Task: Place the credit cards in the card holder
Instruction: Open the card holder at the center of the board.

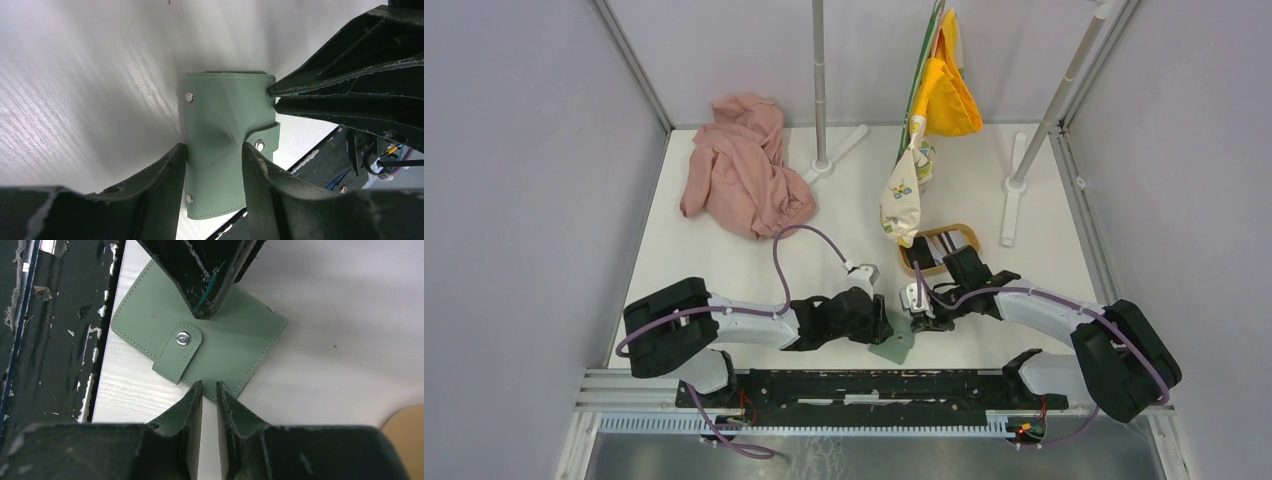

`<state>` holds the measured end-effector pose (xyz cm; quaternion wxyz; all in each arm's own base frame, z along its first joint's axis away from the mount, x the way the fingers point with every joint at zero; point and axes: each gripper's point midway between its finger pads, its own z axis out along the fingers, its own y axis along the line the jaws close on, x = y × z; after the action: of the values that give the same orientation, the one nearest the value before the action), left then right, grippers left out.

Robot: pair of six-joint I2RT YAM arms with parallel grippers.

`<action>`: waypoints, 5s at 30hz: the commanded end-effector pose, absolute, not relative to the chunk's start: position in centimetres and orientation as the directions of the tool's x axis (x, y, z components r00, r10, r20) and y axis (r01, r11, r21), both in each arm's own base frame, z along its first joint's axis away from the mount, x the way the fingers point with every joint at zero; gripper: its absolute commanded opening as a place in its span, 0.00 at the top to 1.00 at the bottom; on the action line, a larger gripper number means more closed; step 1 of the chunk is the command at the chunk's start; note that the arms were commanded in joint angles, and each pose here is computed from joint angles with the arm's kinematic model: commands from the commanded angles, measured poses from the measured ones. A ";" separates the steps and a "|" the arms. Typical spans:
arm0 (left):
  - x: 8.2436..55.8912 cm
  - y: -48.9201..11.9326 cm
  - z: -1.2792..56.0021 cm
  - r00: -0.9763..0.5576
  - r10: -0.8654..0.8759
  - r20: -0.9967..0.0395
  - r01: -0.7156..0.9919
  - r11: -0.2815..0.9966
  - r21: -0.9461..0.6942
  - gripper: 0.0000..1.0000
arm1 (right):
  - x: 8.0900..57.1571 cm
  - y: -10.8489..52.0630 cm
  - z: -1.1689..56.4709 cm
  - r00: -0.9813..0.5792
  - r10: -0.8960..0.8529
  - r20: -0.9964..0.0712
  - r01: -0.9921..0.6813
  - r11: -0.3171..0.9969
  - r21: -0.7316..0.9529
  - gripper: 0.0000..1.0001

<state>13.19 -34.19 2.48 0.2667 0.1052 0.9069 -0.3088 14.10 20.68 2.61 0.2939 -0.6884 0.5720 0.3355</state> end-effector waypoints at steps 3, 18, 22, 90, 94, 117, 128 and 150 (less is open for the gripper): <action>12.0 -32.1 -0.3 -0.859 0.061 -0.509 0.330 0.826 -0.457 0.48 | 15.5 20.8 2.4 0.160 -0.638 -0.753 -0.984 -0.162 -0.072 0.79; 9.2 -30.3 -0.5 -0.917 -0.083 -0.391 0.225 0.701 -0.677 0.33 | 15.5 19.2 0.5 0.205 -0.706 -0.678 -0.976 -0.201 -0.086 0.82; 8.5 -31.2 -1.0 -0.935 -0.077 -0.345 0.209 0.666 -0.716 0.34 | 15.2 19.2 0.3 0.208 -0.705 -0.678 -0.974 -0.213 -0.078 0.82; 14.9 -40.2 10.9 -0.754 -0.493 -0.434 0.185 0.474 -0.861 0.98 | 17.1 22.5 5.2 0.235 -0.579 -0.781 -0.970 -0.091 -0.225 0.65; 14.9 -40.0 10.5 -0.755 -0.490 -0.436 0.182 0.482 -0.857 0.98 | 17.3 22.7 5.7 0.233 -0.575 -0.784 -0.970 -0.086 -0.226 0.81; 15.5 -31.5 5.1 -0.704 -0.327 -0.630 0.150 0.799 -0.582 0.39 | 16.7 22.2 8.8 0.240 -0.478 -0.845 -0.971 -0.134 -0.200 1.00; 12.5 -34.4 10.1 -0.701 -0.149 -0.697 0.471 0.637 -0.610 0.17 | 15.2 22.2 11.0 0.207 -0.354 -0.912 -0.968 -0.206 -0.140 1.00; 13.9 -36.5 6.4 -0.674 0.058 -0.736 0.414 0.856 -0.311 0.06 | 15.6 22.1 12.1 0.142 -0.301 -0.943 -0.981 -0.173 -0.092 1.00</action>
<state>13.13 -36.69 6.21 0.3588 0.1266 0.8870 -0.2619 14.93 21.41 9.92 0.3785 -0.6385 0.5275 0.4133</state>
